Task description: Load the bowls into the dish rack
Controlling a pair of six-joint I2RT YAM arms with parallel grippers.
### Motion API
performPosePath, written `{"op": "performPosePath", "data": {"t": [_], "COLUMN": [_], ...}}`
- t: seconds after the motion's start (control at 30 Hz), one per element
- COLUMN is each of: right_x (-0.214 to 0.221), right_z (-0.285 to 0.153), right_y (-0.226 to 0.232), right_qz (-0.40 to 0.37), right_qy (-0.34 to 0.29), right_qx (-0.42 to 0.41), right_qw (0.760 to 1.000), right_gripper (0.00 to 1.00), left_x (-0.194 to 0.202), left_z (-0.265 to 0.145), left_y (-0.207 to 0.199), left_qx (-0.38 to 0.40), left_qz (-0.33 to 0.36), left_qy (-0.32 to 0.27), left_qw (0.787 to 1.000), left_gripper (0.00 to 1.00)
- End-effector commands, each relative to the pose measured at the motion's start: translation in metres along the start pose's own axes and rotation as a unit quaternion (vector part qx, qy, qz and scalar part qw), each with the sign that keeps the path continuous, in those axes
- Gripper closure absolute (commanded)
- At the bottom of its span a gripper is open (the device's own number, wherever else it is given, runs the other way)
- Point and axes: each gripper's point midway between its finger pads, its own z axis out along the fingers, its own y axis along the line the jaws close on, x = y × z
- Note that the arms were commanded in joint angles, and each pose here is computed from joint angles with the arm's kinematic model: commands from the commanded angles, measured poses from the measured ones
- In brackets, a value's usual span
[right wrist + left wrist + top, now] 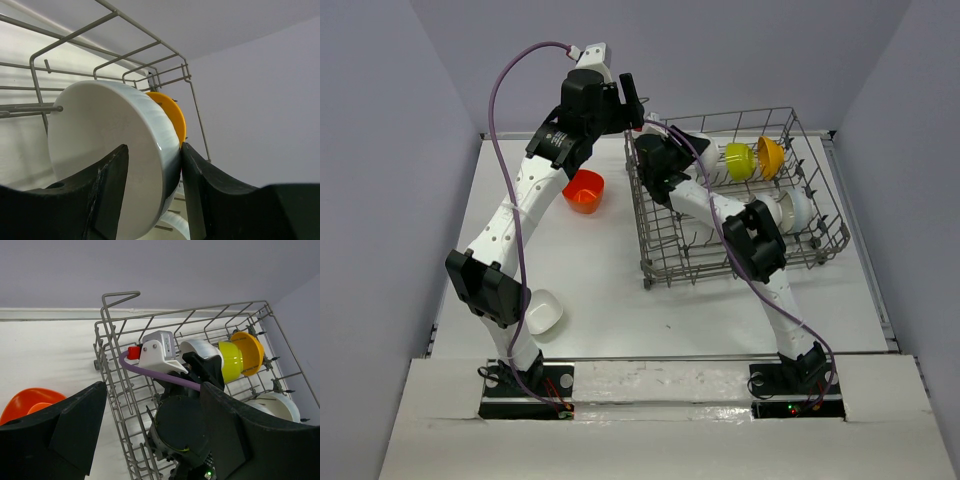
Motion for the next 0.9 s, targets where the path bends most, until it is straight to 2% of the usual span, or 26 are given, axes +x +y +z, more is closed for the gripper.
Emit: {"op": "performPosePath", "data": {"t": [0.0,0.73,0.87], "right_x": [-0.003,-0.017,-0.020], "right_z": [-0.037,-0.049,-0.049], "right_y": [0.086,0.086,0.082], "right_qz": [-0.042,0.022,0.029], "right_qy": [-0.053,-0.059,-0.060], "right_qx": [-0.111,-0.185,-0.186], "right_qw": [0.992,0.981,0.980], "right_gripper": [0.50,0.46,0.40], "left_x": [-0.034,-0.033,-0.032], "left_z": [-0.018,-0.017,-0.019], "left_y": [-0.014,-0.016,-0.016], "left_qx": [0.024,0.024,0.025], "left_qz": [-0.002,-0.003,-0.003], "left_qy": [-0.042,-0.041,-0.041], "left_qw": [0.999,0.999,0.999], "left_gripper": [0.16,0.16,0.16]}}
